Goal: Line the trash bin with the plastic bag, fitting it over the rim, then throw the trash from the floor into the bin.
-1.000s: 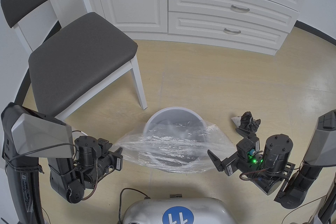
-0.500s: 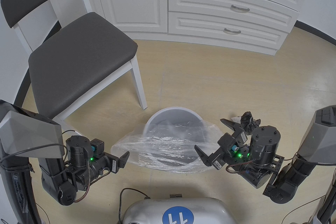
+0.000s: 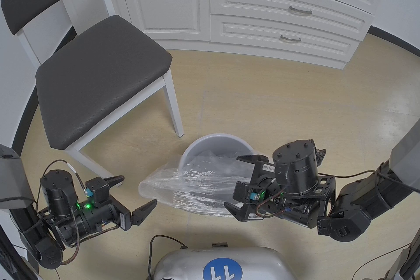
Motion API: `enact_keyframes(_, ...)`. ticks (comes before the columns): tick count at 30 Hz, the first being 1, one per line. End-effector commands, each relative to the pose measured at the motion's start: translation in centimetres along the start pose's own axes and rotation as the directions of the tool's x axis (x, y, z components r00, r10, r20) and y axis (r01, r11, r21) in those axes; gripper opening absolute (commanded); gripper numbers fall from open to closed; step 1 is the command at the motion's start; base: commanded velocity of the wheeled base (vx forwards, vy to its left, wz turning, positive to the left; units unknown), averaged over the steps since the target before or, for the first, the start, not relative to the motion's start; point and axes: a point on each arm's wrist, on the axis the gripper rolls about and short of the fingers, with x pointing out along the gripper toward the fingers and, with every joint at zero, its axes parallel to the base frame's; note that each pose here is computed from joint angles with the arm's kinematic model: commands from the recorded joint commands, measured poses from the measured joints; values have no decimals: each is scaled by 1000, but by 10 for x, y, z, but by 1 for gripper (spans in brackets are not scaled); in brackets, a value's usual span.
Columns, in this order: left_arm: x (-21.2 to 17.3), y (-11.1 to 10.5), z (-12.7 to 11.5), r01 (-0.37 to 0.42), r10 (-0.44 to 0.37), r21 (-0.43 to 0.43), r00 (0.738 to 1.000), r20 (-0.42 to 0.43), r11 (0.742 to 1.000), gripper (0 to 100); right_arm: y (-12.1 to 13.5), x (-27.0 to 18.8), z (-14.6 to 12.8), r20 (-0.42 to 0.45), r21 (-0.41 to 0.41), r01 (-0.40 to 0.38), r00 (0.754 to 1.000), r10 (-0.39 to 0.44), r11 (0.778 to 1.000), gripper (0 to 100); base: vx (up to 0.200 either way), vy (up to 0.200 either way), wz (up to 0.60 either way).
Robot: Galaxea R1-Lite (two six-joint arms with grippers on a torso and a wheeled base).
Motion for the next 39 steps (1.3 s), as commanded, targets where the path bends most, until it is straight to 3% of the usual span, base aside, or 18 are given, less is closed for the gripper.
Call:
enact_keyframes(1,-18,2,16,-22,20,18,996,91,1000,100,3,7,10,13,-18,-22,1000,23,1000,100,0,0,0)
enact_keyframes(9,-24,6,20,-49,47,15,992,114,999,100,17,38,-5,-50,-6,-65,997,64,998,100,0,0,0)
enact_keyframes(24,-27,7,24,-57,53,20,989,136,998,100,22,84,-30,-121,23,-64,990,66,998,100,0,0,0)
enact_keyframes(25,-27,7,24,-57,54,21,989,139,998,100,22,85,-30,-122,24,-63,990,66,998,0,0,0,0)
enact_keyframes(33,-27,9,24,-63,60,19,989,139,998,100,21,88,-30,-112,38,-53,992,57,998,0,0,0,0)
enact_keyframes(39,-28,11,25,-74,71,17,987,143,997,100,-19,93,-23,-72,112,80,995,-72,991,0,0,0,0)
